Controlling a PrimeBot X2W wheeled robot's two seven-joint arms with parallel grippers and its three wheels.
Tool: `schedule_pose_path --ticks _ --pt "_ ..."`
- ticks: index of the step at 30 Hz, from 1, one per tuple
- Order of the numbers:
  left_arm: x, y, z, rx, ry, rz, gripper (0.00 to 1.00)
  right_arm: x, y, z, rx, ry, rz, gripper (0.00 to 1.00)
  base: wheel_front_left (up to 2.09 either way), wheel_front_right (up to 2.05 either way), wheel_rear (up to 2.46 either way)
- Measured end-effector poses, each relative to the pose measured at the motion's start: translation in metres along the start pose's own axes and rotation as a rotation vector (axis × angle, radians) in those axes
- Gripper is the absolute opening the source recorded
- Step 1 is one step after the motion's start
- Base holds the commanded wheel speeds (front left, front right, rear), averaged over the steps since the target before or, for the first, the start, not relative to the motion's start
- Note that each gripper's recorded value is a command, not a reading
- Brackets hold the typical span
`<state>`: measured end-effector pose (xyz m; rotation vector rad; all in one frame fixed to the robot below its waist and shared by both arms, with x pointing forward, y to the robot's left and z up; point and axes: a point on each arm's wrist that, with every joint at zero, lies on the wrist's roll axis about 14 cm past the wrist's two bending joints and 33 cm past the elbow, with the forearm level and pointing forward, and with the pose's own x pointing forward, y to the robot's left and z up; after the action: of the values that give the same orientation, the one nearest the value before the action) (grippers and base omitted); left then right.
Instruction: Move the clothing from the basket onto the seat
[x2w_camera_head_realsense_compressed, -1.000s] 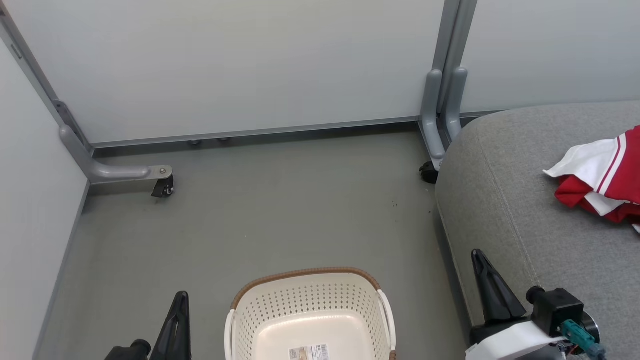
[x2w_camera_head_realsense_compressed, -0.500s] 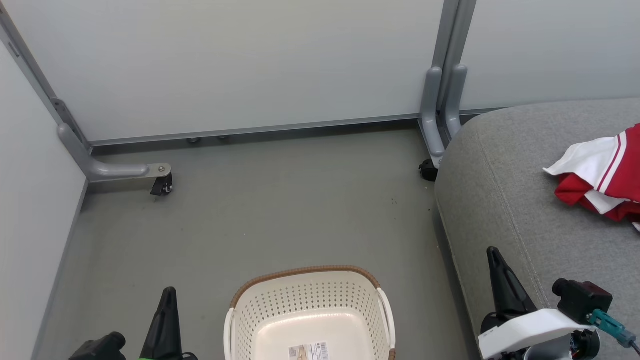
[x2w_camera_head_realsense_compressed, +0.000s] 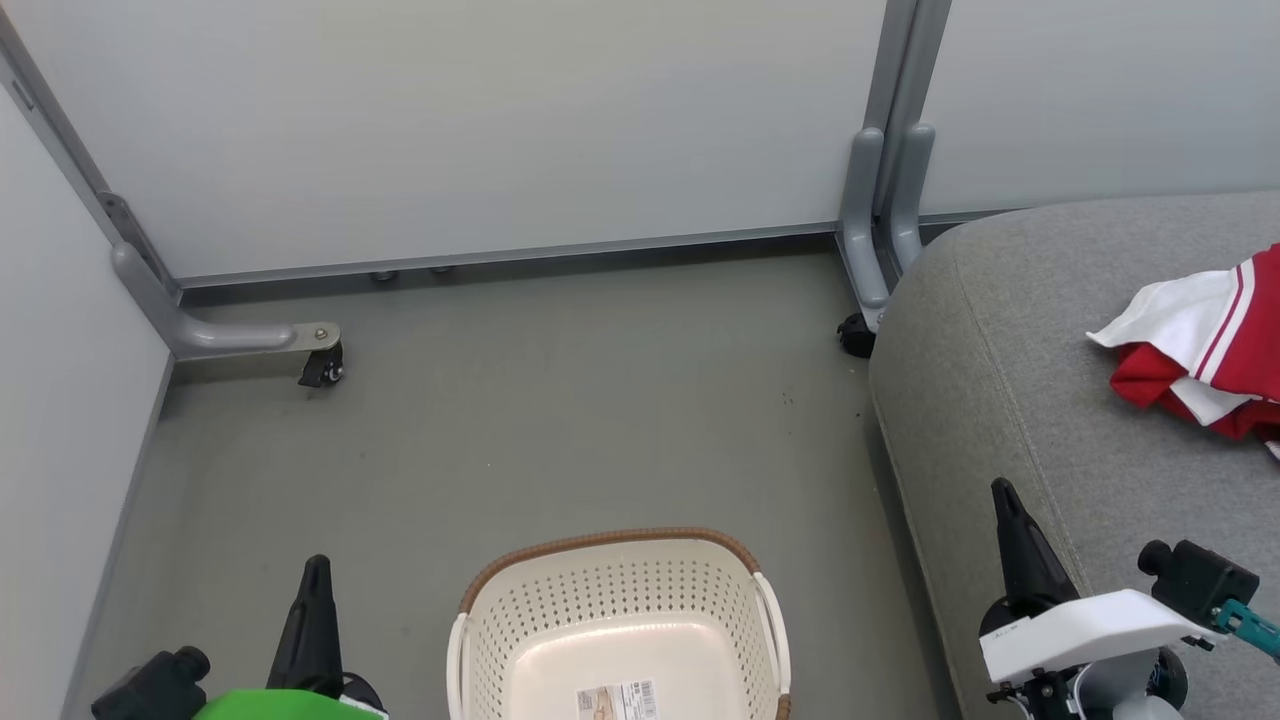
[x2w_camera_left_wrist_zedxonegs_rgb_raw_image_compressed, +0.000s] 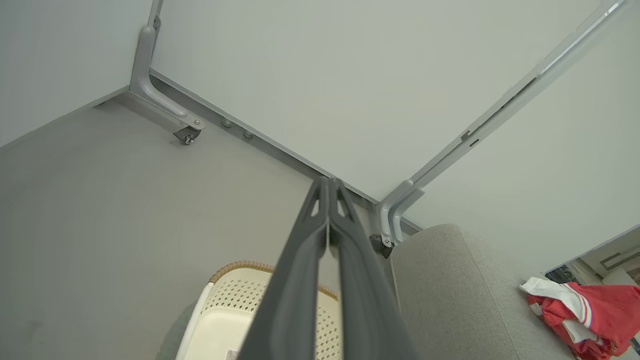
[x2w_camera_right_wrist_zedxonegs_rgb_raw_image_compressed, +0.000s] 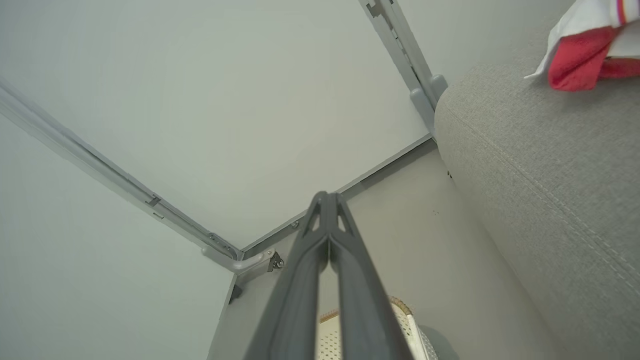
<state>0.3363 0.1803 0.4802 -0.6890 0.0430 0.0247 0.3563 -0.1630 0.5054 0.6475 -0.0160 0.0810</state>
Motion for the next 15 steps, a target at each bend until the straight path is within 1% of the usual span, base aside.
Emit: schedule_pose_path --ticks 2,3,15 --pt "0.002 -0.001 0.001 -0.026 -0.002 -0.003 0.00 0.000 -0.002 0.000 0.032 0.003 -0.009 0.00 0.00 0.00 0.00" --pt "0.003 0.000 0.002 -0.056 -0.002 -0.001 0.00 0.001 -0.004 0.000 0.058 0.003 -0.016 0.00 0.00 0.00 0.00" --pt "0.011 0.002 0.007 -0.201 0.000 0.012 0.00 0.006 -0.011 0.004 0.215 0.000 -0.045 0.00 0.00 0.00 0.00"
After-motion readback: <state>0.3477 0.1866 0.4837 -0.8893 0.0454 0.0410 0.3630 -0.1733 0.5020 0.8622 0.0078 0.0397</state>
